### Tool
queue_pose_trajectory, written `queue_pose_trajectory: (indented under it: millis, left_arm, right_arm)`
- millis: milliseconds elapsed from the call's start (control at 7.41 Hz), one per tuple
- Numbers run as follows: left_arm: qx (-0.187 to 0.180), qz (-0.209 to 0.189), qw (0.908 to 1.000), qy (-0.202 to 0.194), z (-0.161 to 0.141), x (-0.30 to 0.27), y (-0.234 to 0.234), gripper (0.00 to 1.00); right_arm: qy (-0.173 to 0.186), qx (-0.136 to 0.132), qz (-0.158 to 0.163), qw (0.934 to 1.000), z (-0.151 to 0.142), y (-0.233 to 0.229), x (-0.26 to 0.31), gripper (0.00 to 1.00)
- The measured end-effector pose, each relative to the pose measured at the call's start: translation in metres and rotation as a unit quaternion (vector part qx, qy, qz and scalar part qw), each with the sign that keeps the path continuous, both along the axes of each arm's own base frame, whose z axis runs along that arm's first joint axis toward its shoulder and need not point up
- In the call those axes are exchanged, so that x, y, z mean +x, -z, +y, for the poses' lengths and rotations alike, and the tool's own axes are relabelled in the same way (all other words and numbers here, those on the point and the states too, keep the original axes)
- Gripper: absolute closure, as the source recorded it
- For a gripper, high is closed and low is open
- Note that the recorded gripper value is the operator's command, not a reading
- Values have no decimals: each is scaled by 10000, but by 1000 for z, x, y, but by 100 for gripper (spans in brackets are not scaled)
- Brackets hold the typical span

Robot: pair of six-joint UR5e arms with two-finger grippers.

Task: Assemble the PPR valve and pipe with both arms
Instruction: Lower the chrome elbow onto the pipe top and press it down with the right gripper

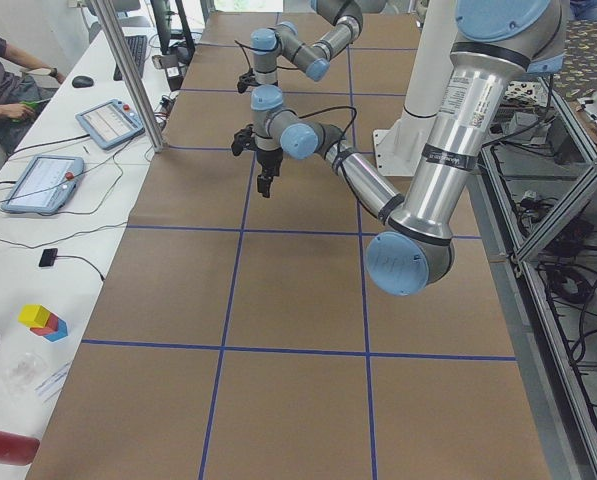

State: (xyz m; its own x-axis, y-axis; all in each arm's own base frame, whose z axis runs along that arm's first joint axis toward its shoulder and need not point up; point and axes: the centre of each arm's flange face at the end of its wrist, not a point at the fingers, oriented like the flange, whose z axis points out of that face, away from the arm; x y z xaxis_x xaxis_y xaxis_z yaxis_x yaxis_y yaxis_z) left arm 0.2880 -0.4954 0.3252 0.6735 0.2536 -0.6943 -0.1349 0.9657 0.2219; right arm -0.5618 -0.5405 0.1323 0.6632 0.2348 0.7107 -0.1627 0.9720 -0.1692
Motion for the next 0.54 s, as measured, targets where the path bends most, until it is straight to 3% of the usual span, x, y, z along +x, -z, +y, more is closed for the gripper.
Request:
queue_pose_trajectory:
  millis: [270,540]
  left_arm:
    - [4,4,10000,6,0,-1,1,1]
    - [10,10,10000,9,0,-1,2,1]
  right_arm:
    - [-10,-1,10,10000,-1,0,-1,47]
    - [-18,10,-6,10000,-1,4,0,1]
